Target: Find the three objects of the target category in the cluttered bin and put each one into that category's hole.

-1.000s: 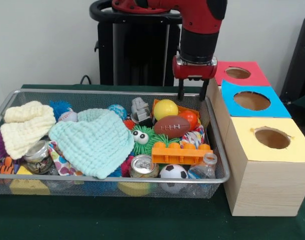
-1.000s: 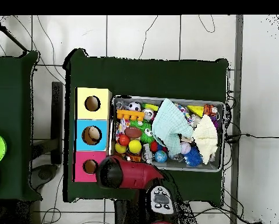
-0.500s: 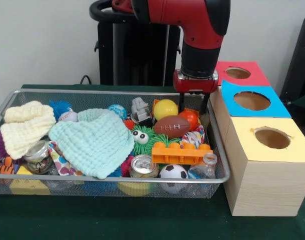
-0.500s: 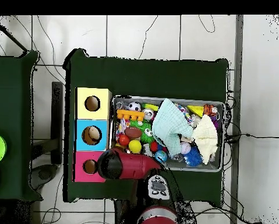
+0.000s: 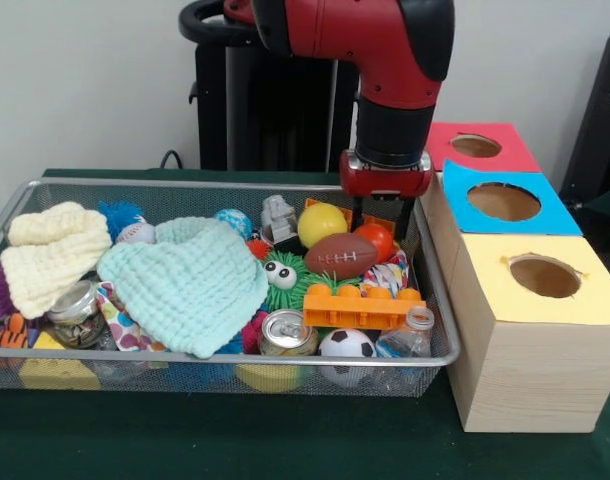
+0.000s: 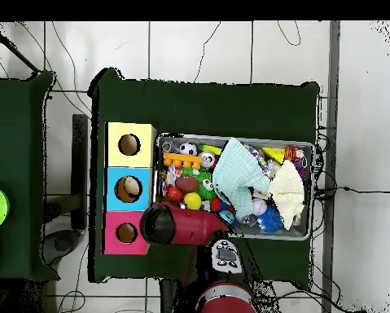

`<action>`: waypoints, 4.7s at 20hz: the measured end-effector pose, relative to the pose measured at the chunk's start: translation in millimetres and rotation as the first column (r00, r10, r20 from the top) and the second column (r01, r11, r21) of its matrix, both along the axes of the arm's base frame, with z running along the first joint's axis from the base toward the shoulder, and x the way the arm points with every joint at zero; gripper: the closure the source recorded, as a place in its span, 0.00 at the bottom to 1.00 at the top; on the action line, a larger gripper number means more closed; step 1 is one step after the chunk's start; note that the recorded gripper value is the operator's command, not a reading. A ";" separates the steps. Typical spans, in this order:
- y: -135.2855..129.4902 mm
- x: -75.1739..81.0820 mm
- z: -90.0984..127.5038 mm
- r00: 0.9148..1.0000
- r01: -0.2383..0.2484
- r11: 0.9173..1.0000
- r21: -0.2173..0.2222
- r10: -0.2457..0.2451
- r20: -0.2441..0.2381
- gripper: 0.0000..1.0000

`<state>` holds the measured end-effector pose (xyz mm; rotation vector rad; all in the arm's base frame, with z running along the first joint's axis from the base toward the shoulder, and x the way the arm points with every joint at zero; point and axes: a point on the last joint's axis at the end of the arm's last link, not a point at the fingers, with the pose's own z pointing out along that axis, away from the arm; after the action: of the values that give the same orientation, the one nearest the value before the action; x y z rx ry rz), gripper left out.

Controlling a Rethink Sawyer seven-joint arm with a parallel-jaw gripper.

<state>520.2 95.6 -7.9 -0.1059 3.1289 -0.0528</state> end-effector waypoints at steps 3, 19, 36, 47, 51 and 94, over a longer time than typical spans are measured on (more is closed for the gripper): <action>-3.0 3.5 0.9 1.000 0.006 1.000 0.002 -0.006 0.006 0.00; -14.9 21.4 5.2 0.999 0.036 0.999 0.023 -0.036 0.014 0.00; -6.0 50.2 20.1 0.998 0.047 0.994 0.098 -0.051 0.047 0.00; 4.0 53.1 19.6 0.996 0.017 0.997 0.081 -0.024 0.087 0.00; 7.0 53.9 20.3 0.993 -0.007 0.998 0.057 0.001 0.116 0.00; -16.1 56.0 30.3 0.995 -0.003 1.000 0.007 0.002 0.104 1.00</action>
<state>576.3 79.5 22.4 -0.1039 3.0242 -0.0458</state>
